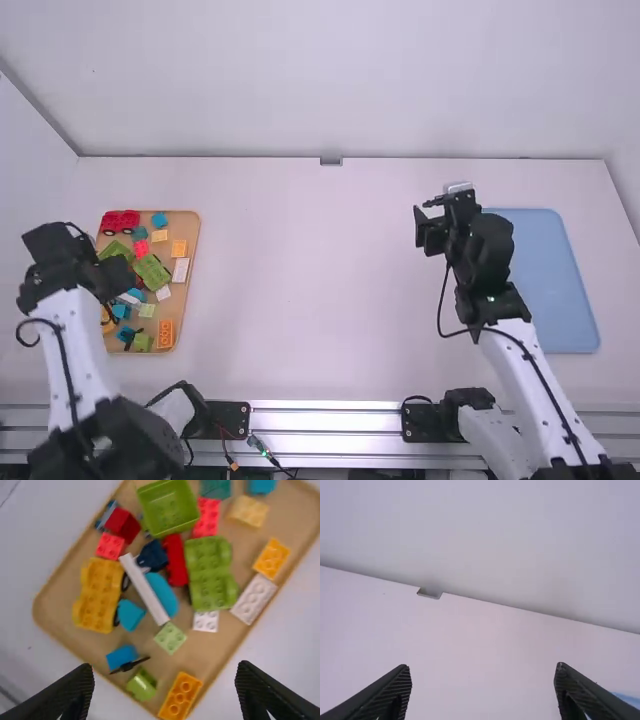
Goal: Assemble lego blocks to make yellow taxi
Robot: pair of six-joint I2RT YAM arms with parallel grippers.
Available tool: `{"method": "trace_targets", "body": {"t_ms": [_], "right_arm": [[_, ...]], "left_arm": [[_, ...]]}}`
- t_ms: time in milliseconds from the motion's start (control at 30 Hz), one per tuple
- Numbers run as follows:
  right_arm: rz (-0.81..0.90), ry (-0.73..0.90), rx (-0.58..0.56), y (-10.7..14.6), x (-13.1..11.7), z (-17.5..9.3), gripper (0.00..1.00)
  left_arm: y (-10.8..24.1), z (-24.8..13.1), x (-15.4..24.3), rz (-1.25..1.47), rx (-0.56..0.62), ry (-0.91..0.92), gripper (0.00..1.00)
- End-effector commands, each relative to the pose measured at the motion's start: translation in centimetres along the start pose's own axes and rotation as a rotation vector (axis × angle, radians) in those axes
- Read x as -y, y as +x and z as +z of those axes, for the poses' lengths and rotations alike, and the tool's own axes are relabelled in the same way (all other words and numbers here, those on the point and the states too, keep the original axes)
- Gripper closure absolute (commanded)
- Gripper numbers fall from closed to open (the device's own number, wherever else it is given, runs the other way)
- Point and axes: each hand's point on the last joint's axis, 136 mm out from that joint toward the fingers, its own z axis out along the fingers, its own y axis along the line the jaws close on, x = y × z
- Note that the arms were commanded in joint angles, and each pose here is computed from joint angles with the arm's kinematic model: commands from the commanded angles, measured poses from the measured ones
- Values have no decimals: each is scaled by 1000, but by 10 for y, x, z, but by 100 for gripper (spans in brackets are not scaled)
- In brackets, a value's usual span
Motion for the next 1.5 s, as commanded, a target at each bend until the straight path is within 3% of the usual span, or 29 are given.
{"method": "trace_targets", "body": {"t_ms": [0, 267, 400, 567, 900, 1133, 1467], "right_arm": [[-19, -16, 24, -20, 0, 10, 20], [-37, -45, 46, -37, -3, 41, 9], [-56, -78, 65, -46, -15, 54, 5], [-68, -98, 64, -48, -23, 64, 2], [-69, -101, 59, -48, -23, 67, 1], [-70, -104, 61, -48, -24, 67, 1], [-71, -102, 61, -48, -24, 67, 1]], "left_arm": [[-8, 16, -20, 57, -97, 13, 20], [10, 72, -77, 86, -371, 45, 8], [19, 90, -92, 130, -429, 74, 9], [17, 109, -107, 122, -413, 64, 5], [24, 128, -108, 146, -398, 67, 20], [25, 130, -86, 220, -406, 128, 20], [45, 142, -85, 169, -438, 76, 27]]}}
